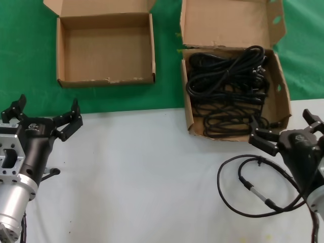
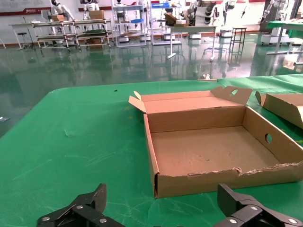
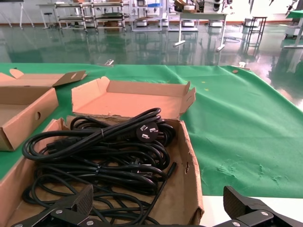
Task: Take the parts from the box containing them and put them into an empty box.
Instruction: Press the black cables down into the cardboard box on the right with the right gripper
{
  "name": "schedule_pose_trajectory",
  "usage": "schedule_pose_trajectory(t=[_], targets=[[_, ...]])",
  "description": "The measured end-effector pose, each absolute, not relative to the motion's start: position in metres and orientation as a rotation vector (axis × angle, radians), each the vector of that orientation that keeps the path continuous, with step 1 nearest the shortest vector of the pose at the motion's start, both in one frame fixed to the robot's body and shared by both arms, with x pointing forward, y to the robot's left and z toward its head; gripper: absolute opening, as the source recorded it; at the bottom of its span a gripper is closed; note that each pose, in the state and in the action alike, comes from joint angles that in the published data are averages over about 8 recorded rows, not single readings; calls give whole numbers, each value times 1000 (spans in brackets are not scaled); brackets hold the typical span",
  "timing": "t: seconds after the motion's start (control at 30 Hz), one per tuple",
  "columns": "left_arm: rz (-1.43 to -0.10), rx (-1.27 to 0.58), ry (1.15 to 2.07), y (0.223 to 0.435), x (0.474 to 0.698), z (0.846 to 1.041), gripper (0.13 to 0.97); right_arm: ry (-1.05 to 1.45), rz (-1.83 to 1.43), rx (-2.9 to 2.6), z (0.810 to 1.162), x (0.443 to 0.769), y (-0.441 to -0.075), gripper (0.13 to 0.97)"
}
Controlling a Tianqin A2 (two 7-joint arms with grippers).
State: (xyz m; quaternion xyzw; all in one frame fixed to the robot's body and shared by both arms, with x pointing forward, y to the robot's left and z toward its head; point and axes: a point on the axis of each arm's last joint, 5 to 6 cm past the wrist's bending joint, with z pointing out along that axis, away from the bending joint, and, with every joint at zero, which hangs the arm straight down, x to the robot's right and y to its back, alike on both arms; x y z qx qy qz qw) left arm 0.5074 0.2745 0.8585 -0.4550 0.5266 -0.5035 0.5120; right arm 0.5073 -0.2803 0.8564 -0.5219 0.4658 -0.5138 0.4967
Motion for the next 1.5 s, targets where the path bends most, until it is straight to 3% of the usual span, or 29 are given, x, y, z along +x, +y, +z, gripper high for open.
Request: schedule_pose_trajectory(t=[0.23,0.53,0.8,1.1,1.5], targets=[[-1211,-1095,1267,274,507,858,814,1064,-1278,-1306,867,508,-283,966],[-1211,-1095,1267,274,507,858,640,710,-1492,-1582,895,527,-295,966],[-1212,-1095,1267,274,507,858,426,263,-1681,-1851,926,553,-312,966],[-1212,-1095,1267,274,507,858,267,-123,-1792,-2050,956,583,-312,966],[-1211,-1095,1267,274,507,858,173,-400,-1840,-2126,973,616,-289,964]])
